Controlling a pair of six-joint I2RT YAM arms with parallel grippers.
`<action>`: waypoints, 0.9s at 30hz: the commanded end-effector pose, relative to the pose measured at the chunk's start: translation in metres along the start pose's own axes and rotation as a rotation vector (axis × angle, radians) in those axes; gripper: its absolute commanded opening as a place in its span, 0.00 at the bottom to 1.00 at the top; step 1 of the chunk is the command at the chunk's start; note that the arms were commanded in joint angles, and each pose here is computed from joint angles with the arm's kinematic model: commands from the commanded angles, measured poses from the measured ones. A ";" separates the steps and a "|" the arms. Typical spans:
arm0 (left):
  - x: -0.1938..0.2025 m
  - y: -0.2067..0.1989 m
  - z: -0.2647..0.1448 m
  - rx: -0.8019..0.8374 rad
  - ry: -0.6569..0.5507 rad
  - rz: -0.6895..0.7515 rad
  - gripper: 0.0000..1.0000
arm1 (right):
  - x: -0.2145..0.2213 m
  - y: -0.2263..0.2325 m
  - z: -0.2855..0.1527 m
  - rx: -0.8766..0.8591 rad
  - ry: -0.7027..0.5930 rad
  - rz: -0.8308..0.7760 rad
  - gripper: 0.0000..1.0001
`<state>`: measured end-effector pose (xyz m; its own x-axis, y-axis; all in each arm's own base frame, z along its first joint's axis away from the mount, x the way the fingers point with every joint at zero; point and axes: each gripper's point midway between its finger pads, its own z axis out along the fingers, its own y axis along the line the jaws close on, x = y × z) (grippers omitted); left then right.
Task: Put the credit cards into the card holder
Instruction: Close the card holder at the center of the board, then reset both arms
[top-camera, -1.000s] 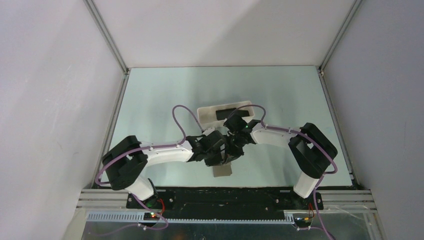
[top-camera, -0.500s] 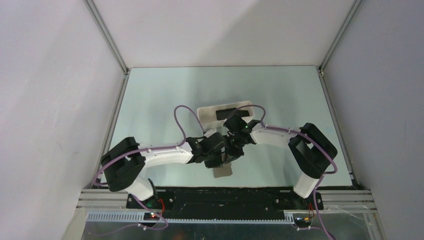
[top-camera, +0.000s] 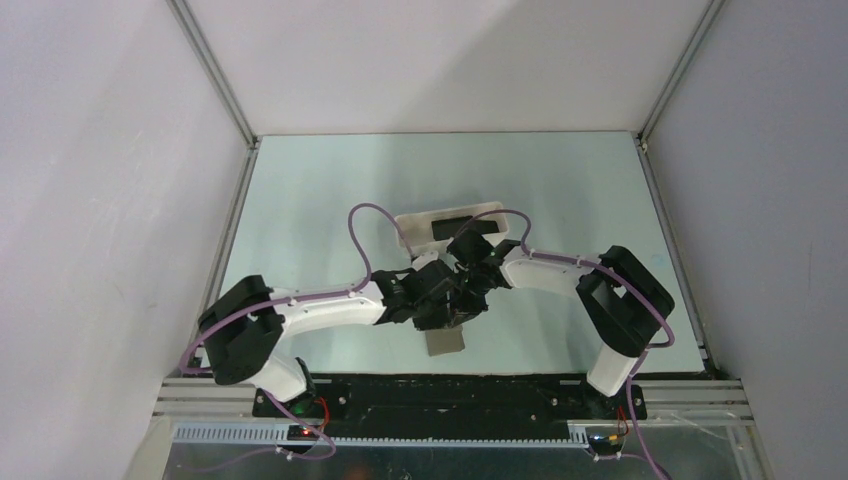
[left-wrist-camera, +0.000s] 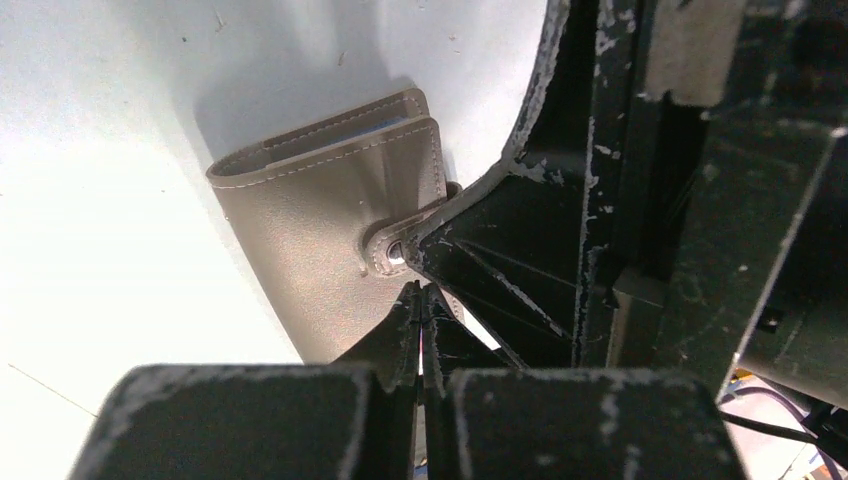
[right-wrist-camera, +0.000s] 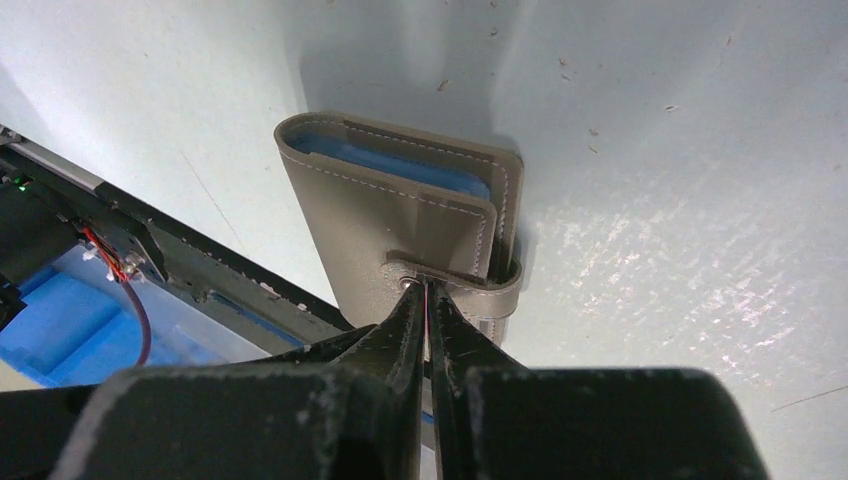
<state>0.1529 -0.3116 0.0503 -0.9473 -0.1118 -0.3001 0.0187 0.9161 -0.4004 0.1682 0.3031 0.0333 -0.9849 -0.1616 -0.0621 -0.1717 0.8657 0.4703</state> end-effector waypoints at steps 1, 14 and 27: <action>-0.017 -0.012 -0.014 0.039 -0.076 -0.005 0.00 | -0.007 0.002 0.004 0.023 -0.017 -0.024 0.07; -0.047 -0.007 -0.042 0.181 -0.198 -0.104 0.48 | -0.018 0.035 -0.033 -0.088 -0.128 -0.084 0.11; -0.107 0.046 -0.089 0.454 -0.517 -0.251 0.79 | -0.050 0.026 -0.105 -0.057 -0.390 -0.102 0.51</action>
<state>0.2021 -0.2395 0.1007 -0.7846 -0.4739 -0.3998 -0.0392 0.6815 -0.7308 0.1950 0.3022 0.1175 -0.9484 -0.0894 -0.3041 -0.2528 0.7922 0.5555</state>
